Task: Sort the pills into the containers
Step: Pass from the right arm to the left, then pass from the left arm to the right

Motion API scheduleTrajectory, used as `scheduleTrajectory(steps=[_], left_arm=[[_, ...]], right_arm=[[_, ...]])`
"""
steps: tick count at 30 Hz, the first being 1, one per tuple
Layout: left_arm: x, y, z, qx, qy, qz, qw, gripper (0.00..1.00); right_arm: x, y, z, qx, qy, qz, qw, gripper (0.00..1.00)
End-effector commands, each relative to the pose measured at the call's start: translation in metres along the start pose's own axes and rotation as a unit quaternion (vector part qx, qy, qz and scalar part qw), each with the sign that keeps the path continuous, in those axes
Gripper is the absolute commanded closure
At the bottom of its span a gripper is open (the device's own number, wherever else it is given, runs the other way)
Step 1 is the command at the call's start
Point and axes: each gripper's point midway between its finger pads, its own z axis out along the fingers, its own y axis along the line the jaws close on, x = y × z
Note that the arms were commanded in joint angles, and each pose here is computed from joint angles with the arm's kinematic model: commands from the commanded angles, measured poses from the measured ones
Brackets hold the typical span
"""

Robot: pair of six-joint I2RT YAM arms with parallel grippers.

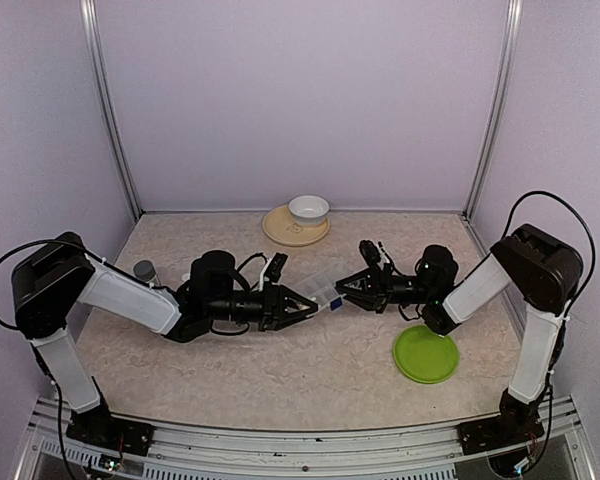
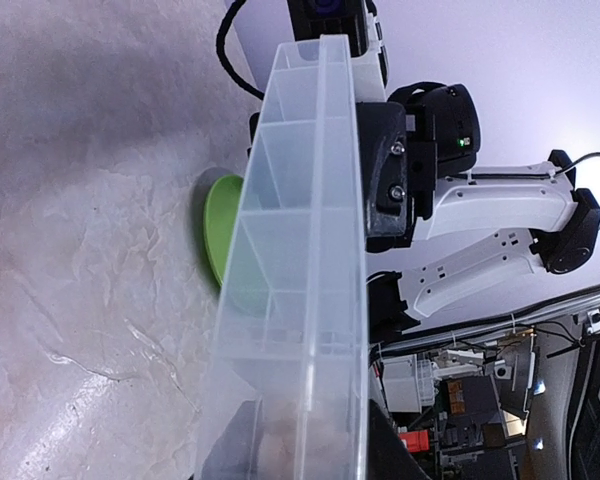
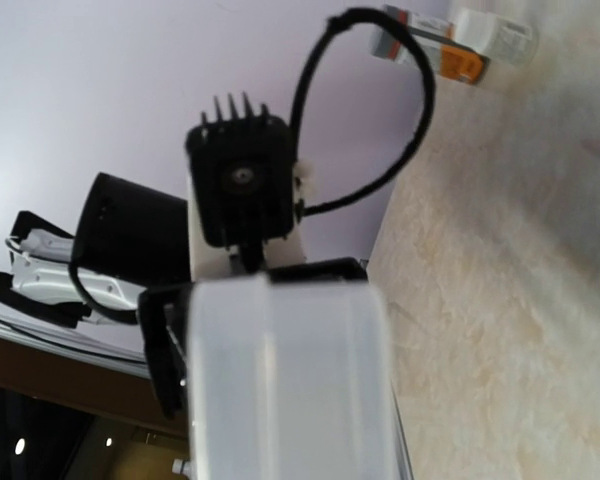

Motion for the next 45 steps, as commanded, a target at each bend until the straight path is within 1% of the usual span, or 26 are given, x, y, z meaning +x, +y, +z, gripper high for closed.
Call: scheduleTrajectory(steps=[1,2,3,5,7,10,15,21,25,27,28,29,30,31,32,35,36,38,40,41,43,45], left_arm=[[-0.002,-0.015,0.001,0.030,-0.009,0.033,0.999,0.86],[-0.001,-0.014,0.001,0.031,-0.009,0.031,0.999,0.91],[-0.001,-0.014,0.001,0.032,-0.009,0.030,0.999,0.95],[-0.002,-0.016,0.001,0.037,-0.011,0.026,0.999,0.98],[-0.003,-0.018,0.000,0.043,-0.012,0.021,0.999,0.99],[-0.005,-0.020,-0.001,0.049,-0.016,0.012,0.999,0.98],[-0.007,-0.023,-0.006,0.047,-0.018,-0.009,0.999,0.97],[-0.001,-0.021,-0.009,0.038,-0.006,-0.022,0.999,0.97],[0.004,-0.027,-0.011,0.055,0.007,-0.033,0.998,0.97],[0.007,-0.027,-0.011,0.056,0.015,-0.039,0.998,0.97],[0.009,-0.028,-0.011,0.056,0.021,-0.042,0.997,0.97],[0.010,-0.028,-0.011,0.056,0.024,-0.045,0.997,0.97],[0.011,-0.028,-0.012,0.055,0.028,-0.049,0.997,0.97],[0.013,-0.028,-0.012,0.054,0.032,-0.053,0.997,0.97],[0.015,-0.028,-0.012,0.054,0.037,-0.057,0.996,0.97],[0.022,-0.030,-0.011,0.052,0.056,-0.061,0.995,0.97],[0.025,-0.029,-0.010,0.049,0.065,-0.062,0.995,0.97],[0.032,-0.030,-0.008,0.043,0.082,-0.059,0.994,0.97],[0.038,-0.029,-0.005,0.034,0.097,-0.053,0.993,0.97],[0.040,-0.029,-0.004,0.029,0.104,-0.051,0.993,0.97],[0.045,-0.030,-0.003,0.025,0.114,-0.047,0.992,0.97],[0.046,-0.031,-0.004,0.020,0.117,-0.045,0.992,0.97]], right_arm=[[0.000,-0.001,0.000,0.006,-0.006,0.015,1.000,0.78],[0.000,-0.001,0.000,0.005,-0.006,0.014,1.000,0.78],[0.000,-0.001,0.000,0.005,-0.007,0.014,1.000,0.78],[0.001,-0.001,0.000,0.005,-0.005,0.013,1.000,0.77],[0.002,-0.001,0.000,0.006,-0.002,0.008,1.000,0.75],[0.004,-0.003,0.001,0.014,0.009,-0.011,1.000,0.67],[0.008,-0.009,-0.001,0.050,0.034,-0.075,0.995,0.54],[0.004,-0.013,-0.010,0.109,0.048,-0.150,0.981,0.43],[0.003,-0.002,-0.015,0.139,0.066,-0.234,0.960,0.34],[0.000,0.000,-0.022,0.175,0.077,-0.293,0.937,0.29],[-0.005,0.005,-0.027,0.198,0.079,-0.334,0.918,0.28],[-0.006,0.004,-0.033,0.222,0.084,-0.357,0.903,0.24],[-0.008,0.006,-0.039,0.245,0.086,-0.380,0.888,0.17],[-0.010,0.008,-0.045,0.267,0.086,-0.402,0.872,0.05],[-0.012,0.012,-0.051,0.287,0.086,-0.426,0.854,0.01],[-0.015,0.024,-0.067,0.337,0.080,-0.503,0.792,0.00],[-0.013,0.031,-0.069,0.338,0.081,-0.532,0.773,0.00],[-0.001,0.046,-0.067,0.320,0.095,-0.588,0.737,0.00],[0.015,0.059,-0.060,0.294,0.115,-0.646,0.694,0.00],[0.023,0.065,-0.056,0.280,0.124,-0.669,0.678,0.00],[0.034,0.073,-0.048,0.263,0.145,-0.692,0.657,0.00],[0.043,0.075,-0.038,0.252,0.176,-0.699,0.646,0.00]])
